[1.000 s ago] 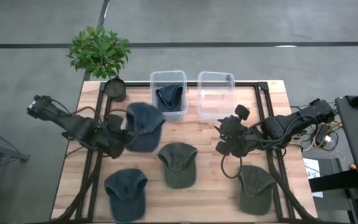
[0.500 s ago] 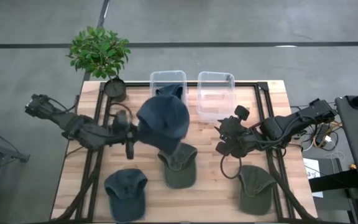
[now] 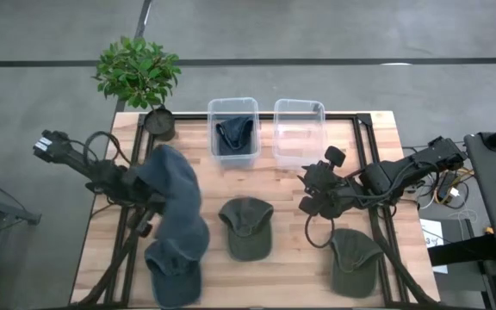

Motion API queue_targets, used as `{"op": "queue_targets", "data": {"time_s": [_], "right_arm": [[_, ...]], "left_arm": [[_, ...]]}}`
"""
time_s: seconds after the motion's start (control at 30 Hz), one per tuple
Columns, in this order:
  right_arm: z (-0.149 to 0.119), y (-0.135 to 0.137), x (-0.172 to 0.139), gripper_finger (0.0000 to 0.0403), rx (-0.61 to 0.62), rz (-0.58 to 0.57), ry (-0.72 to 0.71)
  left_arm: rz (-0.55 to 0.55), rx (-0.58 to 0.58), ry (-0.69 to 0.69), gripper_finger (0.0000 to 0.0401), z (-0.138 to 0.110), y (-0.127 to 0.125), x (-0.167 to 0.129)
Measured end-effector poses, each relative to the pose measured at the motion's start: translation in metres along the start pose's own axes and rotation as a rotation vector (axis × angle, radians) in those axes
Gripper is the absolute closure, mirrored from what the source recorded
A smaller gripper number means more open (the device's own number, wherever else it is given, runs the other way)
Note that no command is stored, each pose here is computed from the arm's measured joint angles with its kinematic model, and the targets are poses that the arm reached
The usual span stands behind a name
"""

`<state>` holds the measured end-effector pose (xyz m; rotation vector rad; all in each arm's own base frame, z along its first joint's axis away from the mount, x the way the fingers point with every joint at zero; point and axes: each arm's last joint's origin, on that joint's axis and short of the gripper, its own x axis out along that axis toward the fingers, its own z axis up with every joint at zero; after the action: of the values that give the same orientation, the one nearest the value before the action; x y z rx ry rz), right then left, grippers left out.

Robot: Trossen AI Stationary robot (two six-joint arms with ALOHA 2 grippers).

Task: Pick & Place hat
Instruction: Put the top left blue cap into the left transparent bin

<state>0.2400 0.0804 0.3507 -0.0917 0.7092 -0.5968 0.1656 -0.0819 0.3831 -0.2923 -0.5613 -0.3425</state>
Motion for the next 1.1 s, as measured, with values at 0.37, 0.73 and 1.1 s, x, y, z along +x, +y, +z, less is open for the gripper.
{"op": "queue_targets", "data": {"time_s": [0.37, 0.73, 1.1], "right_arm": [[0.000, 0.000, 0.000, 0.0280, -0.025, -0.001, -0.001], [0.000, 0.000, 0.000, 0.0280, -0.020, 0.000, -0.001], [0.000, 0.000, 0.000, 0.0280, -0.019, 0.000, -0.002]], "left_arm": [[0.152, -0.065, -0.051, 0.0398, -0.008, 0.006, -0.004], [0.908, -0.425, -0.340, 0.0398, -0.003, 0.022, 0.008], [0.914, -0.472, -0.383, 0.0398, 0.001, 0.025, 0.010]]}}
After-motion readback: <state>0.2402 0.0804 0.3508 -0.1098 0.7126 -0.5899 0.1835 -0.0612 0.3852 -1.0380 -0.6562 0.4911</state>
